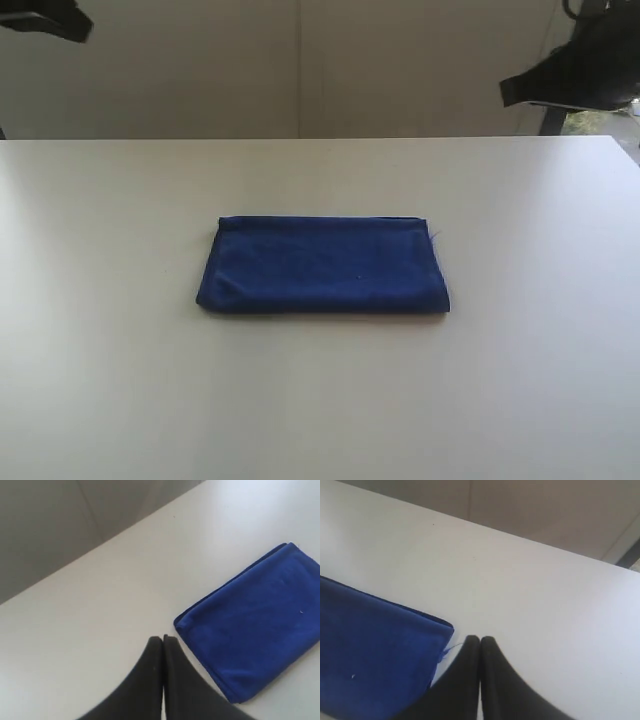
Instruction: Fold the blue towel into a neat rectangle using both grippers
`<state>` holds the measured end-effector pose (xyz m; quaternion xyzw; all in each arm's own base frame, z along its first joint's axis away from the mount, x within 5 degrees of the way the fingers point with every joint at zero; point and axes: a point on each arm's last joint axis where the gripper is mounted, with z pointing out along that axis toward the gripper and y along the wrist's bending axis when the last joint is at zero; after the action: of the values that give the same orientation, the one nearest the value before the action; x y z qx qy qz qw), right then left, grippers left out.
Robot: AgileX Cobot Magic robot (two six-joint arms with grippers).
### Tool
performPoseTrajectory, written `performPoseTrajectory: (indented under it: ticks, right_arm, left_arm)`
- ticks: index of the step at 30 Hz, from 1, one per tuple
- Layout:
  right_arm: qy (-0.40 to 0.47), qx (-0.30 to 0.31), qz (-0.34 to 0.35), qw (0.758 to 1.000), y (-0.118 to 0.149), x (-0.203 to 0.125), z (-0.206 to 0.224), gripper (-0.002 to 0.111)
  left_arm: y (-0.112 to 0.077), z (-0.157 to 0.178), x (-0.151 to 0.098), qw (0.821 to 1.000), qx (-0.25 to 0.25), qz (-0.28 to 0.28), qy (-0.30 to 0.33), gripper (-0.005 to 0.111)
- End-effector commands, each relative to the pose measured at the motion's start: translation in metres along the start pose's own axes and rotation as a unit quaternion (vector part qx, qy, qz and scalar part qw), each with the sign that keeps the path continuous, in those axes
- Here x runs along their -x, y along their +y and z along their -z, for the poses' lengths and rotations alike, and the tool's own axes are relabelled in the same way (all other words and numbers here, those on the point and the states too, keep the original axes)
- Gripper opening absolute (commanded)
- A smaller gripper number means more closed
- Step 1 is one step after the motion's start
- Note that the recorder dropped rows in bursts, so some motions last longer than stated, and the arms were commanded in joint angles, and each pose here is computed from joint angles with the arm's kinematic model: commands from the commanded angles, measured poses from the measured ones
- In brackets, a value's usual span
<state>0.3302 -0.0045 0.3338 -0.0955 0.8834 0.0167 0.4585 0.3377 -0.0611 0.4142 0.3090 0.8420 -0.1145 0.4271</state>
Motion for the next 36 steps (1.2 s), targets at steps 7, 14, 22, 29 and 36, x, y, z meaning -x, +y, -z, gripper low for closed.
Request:
performPoseTrajectory:
  ticks: [7,14,22,29,36]
  right_arm:
    - [-0.058,-0.059,-0.006,0.997,0.017,-0.059,0.094,0.0]
    - [-0.069,-0.108,-0.045,0.991,0.024,-0.111,0.128,0.0]
    - [-0.137,-0.107,-0.053,0.983,0.033,-0.121,0.16,0.0]
    - [-0.167,-0.092,-0.071,0.979,0.038,-0.119,0.173,0.0]
    - [-0.169,-0.093,-0.071,0.979,0.038,-0.119,0.174,0.0]
  left_arm:
    - [-0.041,0.083,-0.064,0.987,0.126,0.025,-0.094,0.0]
    - [-0.067,0.078,-0.134,0.974,0.172,0.08,-0.127,0.0]
    - [-0.084,0.072,-0.191,0.961,0.216,0.105,-0.139,0.0]
    - [-0.09,0.082,-0.192,0.957,0.223,0.098,-0.159,0.0]
    - [-0.09,0.081,-0.192,0.958,0.22,0.097,-0.157,0.0]
